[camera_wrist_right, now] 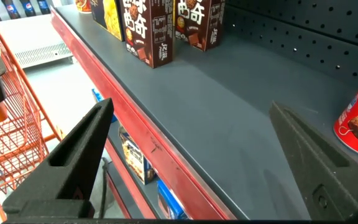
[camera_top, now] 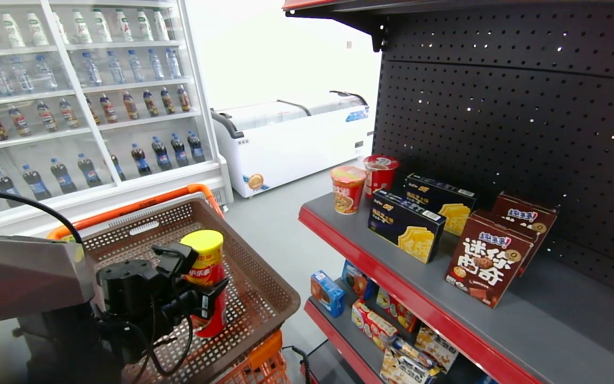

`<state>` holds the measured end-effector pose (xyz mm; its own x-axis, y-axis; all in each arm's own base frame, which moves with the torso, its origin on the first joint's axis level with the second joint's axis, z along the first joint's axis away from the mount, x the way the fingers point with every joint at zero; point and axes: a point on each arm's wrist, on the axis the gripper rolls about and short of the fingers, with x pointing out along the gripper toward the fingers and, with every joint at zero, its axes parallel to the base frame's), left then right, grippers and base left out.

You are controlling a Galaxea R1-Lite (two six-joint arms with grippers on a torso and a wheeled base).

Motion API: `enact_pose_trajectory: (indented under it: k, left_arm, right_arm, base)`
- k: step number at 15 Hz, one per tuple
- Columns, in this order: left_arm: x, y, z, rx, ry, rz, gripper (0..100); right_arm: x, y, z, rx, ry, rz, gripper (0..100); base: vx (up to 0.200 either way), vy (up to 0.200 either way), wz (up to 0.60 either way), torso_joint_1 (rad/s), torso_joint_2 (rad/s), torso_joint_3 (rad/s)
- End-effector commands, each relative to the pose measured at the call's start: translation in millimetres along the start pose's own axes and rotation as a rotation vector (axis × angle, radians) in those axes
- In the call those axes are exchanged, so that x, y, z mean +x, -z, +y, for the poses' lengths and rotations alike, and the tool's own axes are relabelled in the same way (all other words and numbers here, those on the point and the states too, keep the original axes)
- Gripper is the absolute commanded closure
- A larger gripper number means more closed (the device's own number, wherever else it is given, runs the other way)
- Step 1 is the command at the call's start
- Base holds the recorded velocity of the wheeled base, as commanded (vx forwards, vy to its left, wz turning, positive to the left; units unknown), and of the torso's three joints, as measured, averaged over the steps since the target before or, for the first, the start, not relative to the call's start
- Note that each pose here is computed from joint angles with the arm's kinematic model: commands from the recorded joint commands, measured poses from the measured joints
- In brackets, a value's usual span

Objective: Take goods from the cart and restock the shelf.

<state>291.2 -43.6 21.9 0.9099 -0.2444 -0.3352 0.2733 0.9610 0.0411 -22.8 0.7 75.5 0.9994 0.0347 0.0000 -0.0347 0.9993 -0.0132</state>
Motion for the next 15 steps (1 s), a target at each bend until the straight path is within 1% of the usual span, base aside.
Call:
enact_pose_trajectory:
  k: [1, 2, 3, 4, 5, 6, 7, 8, 9, 10, 11, 12, 13, 14, 15]
  left_arm:
    - [-39.5, -45.4, -1.9, -0.016, -0.037, -0.048, 100]
    - [-49.6, -51.2, -1.7, -0.015, -0.056, -0.032, 100]
    - [-78.6, -68.9, -0.2, -0.018, -0.075, -0.017, 100]
    - [-90.6, -75.6, -0.8, -0.018, -0.075, -0.015, 100]
    - [-115.4, -92.0, -2.8, -0.032, -0.073, -0.051, 100]
    - [-127.0, -97.7, -3.4, -0.047, -0.075, -0.073, 100]
    - [-149.1, -104.0, -4.8, -0.061, -0.078, -0.121, 100]
    - [-160.3, -107.6, -7.0, -0.075, -0.062, -0.16, 100]
    - [-173.6, -108.6, -11.0, -0.092, -0.023, -0.2, 100]
    - [-188.0, -104.1, -16.2, -0.093, -0.007, -0.223, 100]
    - [-201.0, -93.9, -17.7, -0.096, -0.042, -0.218, 100]
    - [-212.1, -85.7, -18.7, -0.097, -0.056, -0.23, 100]
    - [-212.1, -85.7, -18.7, -0.097, -0.056, -0.23, 100]
    - [-230.3, -65.4, -17.9, -0.105, -0.096, -0.244, 100]
    - [-237.1, -61.8, -15.9, -0.111, -0.127, -0.26, 100]
  right_arm:
    - [0.1, 0.0, 0.0, -0.001, -0.002, 0.002, 0]
    - [0.1, 0.0, 0.0, -0.001, -0.001, 0.002, 0]
    - [0.1, 0.0, 0.0, -0.001, -0.001, 0.002, 0]
    - [0.1, 0.0, 0.0, -0.001, -0.001, 0.002, 0]
    - [0.1, 0.0, 0.0, -0.001, -0.002, 0.002, 0]
    - [0.1, 0.0, 0.0, -0.001, -0.001, 0.002, 0]
    - [0.1, 0.0, 0.0, -0.001, -0.001, 0.002, 0]
    - [0.1, 0.0, 0.0, -0.001, -0.001, 0.002, 0]
    - [0.1, 0.0, 0.0, -0.001, -0.001, 0.002, 0]
    - [0.1, 0.0, 0.0, -0.001, -0.001, 0.002, 0]
    - [0.1, 0.0, 0.0, -0.001, -0.001, 0.002, 0]
    - [0.1, 0.0, 0.0, -0.001, -0.001, 0.002, 0]
    - [0.1, 0.0, 0.0, -0.001, -0.001, 0.002, 0]
    - [0.1, 0.0, 0.0, -0.001, -0.001, 0.002, 0]
    - [0.1, 0.0, 0.0, -0.001, -0.001, 0.002, 0]
  base:
    - [0.0, 0.0, 0.0, 0.0, 0.0, 0.0]
    - [0.0, 0.0, 0.0, 0.0, 0.0, 0.0]
    - [0.0, 0.0, 0.0, 0.0, 0.0, 0.0]
    - [0.0, 0.0, 0.0, 0.0, 0.0, 0.0]
    - [0.0, 0.0, 0.0, 0.0, 0.0, 0.0]
    - [0.0, 0.0, 0.0, 0.0, 0.0, 0.0]
    - [0.0, 0.0, 0.0, 0.0, 0.0, 0.0]
    - [0.0, 0.0, 0.0, 0.0, 0.0, 0.0]
    - [0.0, 0.0, 0.0, 0.0, 0.0, 0.0]
    - [0.0, 0.0, 0.0, 0.0, 0.0, 0.0]
    - [0.0, 0.0, 0.0, 0.0, 0.0, 0.0]
    - [0.0, 0.0, 0.0, 0.0, 0.0, 0.0]
    - [0.0, 0.0, 0.0, 0.0, 0.0, 0.0]
    - [0.0, 0.0, 0.0, 0.0, 0.0, 0.0]
    - [0.0, 0.0, 0.0, 0.0, 0.0, 0.0]
